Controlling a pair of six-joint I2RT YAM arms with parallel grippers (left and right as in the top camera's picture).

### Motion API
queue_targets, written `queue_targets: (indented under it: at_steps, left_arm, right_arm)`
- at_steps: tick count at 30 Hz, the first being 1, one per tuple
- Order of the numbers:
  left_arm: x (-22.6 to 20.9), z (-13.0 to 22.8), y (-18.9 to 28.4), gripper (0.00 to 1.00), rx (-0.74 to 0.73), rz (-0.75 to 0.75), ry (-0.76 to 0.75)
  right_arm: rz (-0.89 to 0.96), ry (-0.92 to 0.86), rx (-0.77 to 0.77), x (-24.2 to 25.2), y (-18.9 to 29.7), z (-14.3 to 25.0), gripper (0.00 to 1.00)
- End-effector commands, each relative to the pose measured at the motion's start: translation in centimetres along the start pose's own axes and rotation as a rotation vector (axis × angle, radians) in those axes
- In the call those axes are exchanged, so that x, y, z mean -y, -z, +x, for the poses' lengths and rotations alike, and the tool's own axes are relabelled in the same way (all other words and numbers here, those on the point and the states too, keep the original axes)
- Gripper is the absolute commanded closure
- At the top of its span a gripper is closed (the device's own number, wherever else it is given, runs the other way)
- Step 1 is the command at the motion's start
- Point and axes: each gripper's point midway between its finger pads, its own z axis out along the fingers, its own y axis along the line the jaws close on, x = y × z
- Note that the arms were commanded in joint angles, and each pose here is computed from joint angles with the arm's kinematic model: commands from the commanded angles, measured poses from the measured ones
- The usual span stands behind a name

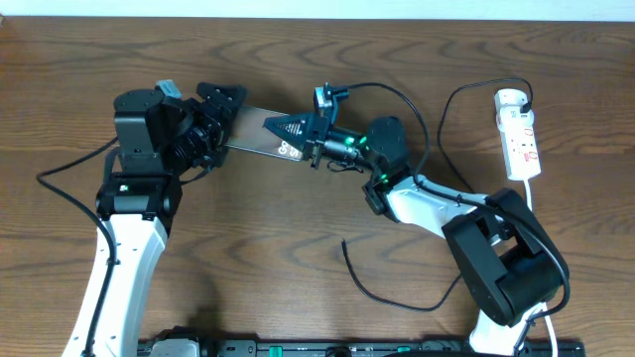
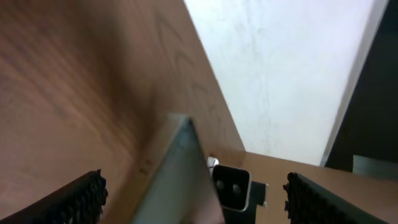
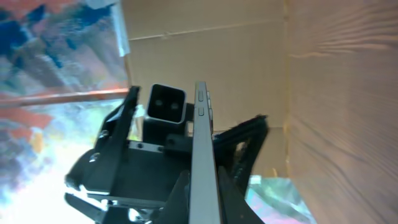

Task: Plug charger to phone and switch on socket

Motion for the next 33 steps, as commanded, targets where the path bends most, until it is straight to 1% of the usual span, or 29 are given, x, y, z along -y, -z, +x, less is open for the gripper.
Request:
queue_targets:
  at_steps: [1, 8, 10, 11, 12, 14, 17, 21, 22, 23, 26, 27, 29, 33]
  left_arm:
    - [0.7, -0.3, 0.0, 0.11, 0.017, 0.018, -0.045]
    - [2.1, -0.8, 0.1, 0.11, 0.039, 0.075, -0.074]
    - [2.7, -1.0, 0.2, 0.15, 0.047, 0.095, -0.086]
    - [2.9, -1.0, 0.2, 0.17, 0.046, 0.106, -0.091]
    - [3.2, -0.9, 0.2, 0.23, 0.040, 0.118, -0.097]
    - [3.3, -0.8, 0.2, 0.33, 0.037, 0.121, -0.086]
    - [3.2, -0.8, 0.2, 0.36, 0.036, 0.120, -0.083]
    - [3.2, -0.6, 0.0, 0.52, 0.020, 0.121, -0.082]
    - [3.1, -0.5, 0.0, 0.57, 0.015, 0.121, -0.081]
    - [3.0, -0.5, -0.1, 0.60, 0.010, 0.120, -0.079]
    - [2.8, -0.5, -0.3, 0.76, 0.005, 0.114, -0.076]
    - [2.8, -0.4, -0.4, 0.79, 0.002, 0.114, -0.076]
    - [2.8, -0.4, -0.4, 0.85, -0.001, 0.116, -0.076]
    - [2.8, -0.4, -0.4, 0.85, -0.001, 0.116, -0.076]
  right_arm:
    - [-0.086, 0.000, 0.057, -2.9, -0.6, -0.3, 0.99]
    - [-0.126, -0.087, 0.092, -3.4, -1.4, 0.1, 0.99]
    - [-0.135, -0.101, 0.108, -3.5, -1.6, 0.2, 0.99]
    - [-0.140, -0.103, 0.118, -3.5, -1.8, 0.2, 0.99]
    - [-0.144, -0.106, 0.129, -3.5, -1.9, 0.2, 0.99]
    - [-0.148, -0.108, 0.138, -3.6, -2.0, 0.3, 0.99]
    - [-0.150, -0.109, 0.139, -3.5, -2.1, 0.4, 0.99]
    - [-0.149, -0.110, 0.138, -3.5, -2.1, 0.4, 0.99]
    - [-0.150, -0.110, 0.139, -3.5, -2.1, 0.4, 0.99]
    - [-0.150, -0.110, 0.139, -3.5, -2.1, 0.4, 0.99]
    - [-0.150, -0.110, 0.139, -3.5, -2.1, 0.4, 0.99]
    - [-0.150, -0.109, 0.139, -3.5, -2.1, 0.4, 0.99]
    - [-0.150, -0.109, 0.139, -3.5, -2.1, 0.4, 0.99]
    - [-0.150, -0.109, 0.139, -3.5, -2.1, 0.4, 0.99]
